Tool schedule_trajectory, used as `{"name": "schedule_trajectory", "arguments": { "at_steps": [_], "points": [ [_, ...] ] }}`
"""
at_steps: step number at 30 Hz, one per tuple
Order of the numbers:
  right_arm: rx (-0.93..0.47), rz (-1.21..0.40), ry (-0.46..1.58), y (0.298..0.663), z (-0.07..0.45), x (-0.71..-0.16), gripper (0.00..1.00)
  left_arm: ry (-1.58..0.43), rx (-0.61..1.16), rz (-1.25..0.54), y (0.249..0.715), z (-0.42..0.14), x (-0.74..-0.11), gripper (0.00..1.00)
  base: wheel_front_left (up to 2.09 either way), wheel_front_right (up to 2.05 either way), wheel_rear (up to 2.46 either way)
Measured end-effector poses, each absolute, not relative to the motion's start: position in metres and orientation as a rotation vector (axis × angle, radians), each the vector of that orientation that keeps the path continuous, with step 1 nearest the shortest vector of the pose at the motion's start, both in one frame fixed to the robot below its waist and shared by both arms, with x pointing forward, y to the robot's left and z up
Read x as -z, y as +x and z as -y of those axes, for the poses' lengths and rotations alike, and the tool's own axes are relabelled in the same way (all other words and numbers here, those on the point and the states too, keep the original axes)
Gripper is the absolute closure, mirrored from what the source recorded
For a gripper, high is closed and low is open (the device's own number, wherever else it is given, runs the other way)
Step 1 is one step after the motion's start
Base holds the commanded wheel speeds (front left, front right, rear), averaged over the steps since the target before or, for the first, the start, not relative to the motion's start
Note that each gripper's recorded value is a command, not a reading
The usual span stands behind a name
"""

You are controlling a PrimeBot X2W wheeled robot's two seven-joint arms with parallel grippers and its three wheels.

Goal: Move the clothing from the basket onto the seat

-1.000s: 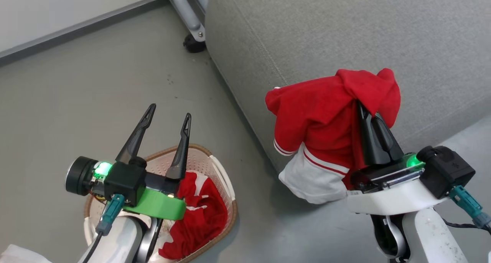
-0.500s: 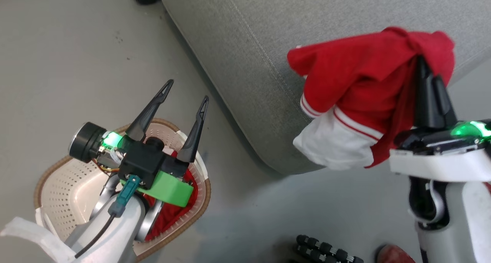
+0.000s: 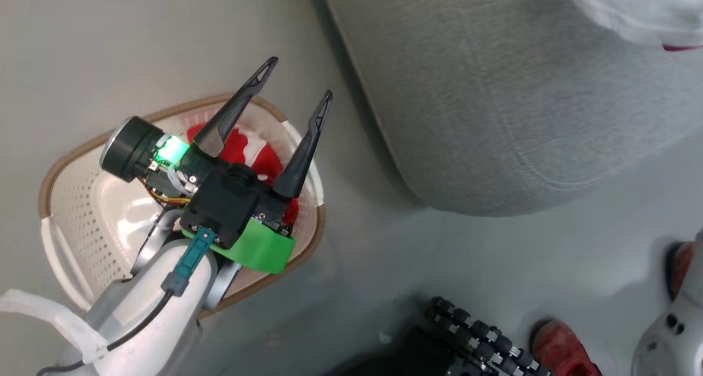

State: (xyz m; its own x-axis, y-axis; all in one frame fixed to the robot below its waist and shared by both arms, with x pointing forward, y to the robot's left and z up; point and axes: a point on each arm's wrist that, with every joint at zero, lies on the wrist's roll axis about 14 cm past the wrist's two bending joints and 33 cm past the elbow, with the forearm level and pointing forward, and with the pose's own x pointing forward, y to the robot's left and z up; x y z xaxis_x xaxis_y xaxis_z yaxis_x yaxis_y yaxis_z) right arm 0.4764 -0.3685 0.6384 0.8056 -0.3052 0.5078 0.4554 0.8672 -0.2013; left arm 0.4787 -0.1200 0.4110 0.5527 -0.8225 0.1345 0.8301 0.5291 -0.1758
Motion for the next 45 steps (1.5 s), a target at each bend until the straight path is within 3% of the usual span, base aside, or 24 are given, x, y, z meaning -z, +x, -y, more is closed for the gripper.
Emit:
{"name": "schedule_trajectory", "arguments": {
  "at_steps": [6,14,15,16,26,38,45],
  "points": [
    [0.497,0.298,-0.327,0.507,0.412,-0.568,1.0,-0.23,0.909,0.002,0.49,0.096,-0.388,0.0,0.0,0.0,0.0],
    [0.579,0.059,-0.251,0.516,0.437,-0.466,0.99,-0.19,0.81,-0.054,0.498,0.061,-0.359,0.0,0.0,0.0,0.0],
    [0.584,0.034,-0.244,0.516,0.437,-0.455,0.56,-0.183,0.801,-0.064,0.498,0.057,-0.356,0.0,0.0,0.0,0.0],
    [0.595,0.015,-0.24,0.515,0.437,-0.447,0.0,-0.179,0.794,-0.074,0.498,0.054,-0.353,0.0,0.0,0.0,0.0],
    [0.572,-0.023,-0.247,0.493,0.411,-0.44,0.0,-0.172,0.745,-0.096,0.492,0.047,-0.363,0.0,0.0,0.0,0.0],
    [0.256,-0.134,-0.145,0.462,0.304,-0.42,0.0,-0.142,0.557,-0.081,0.476,0.018,-0.412,0.0,0.0,0.0,0.0],
    [0.036,-0.118,-0.037,0.452,0.222,-0.429,0.0,-0.109,0.387,-0.088,0.456,-0.035,-0.431,0.0,0.0,0.0,0.0]
  ]
}}
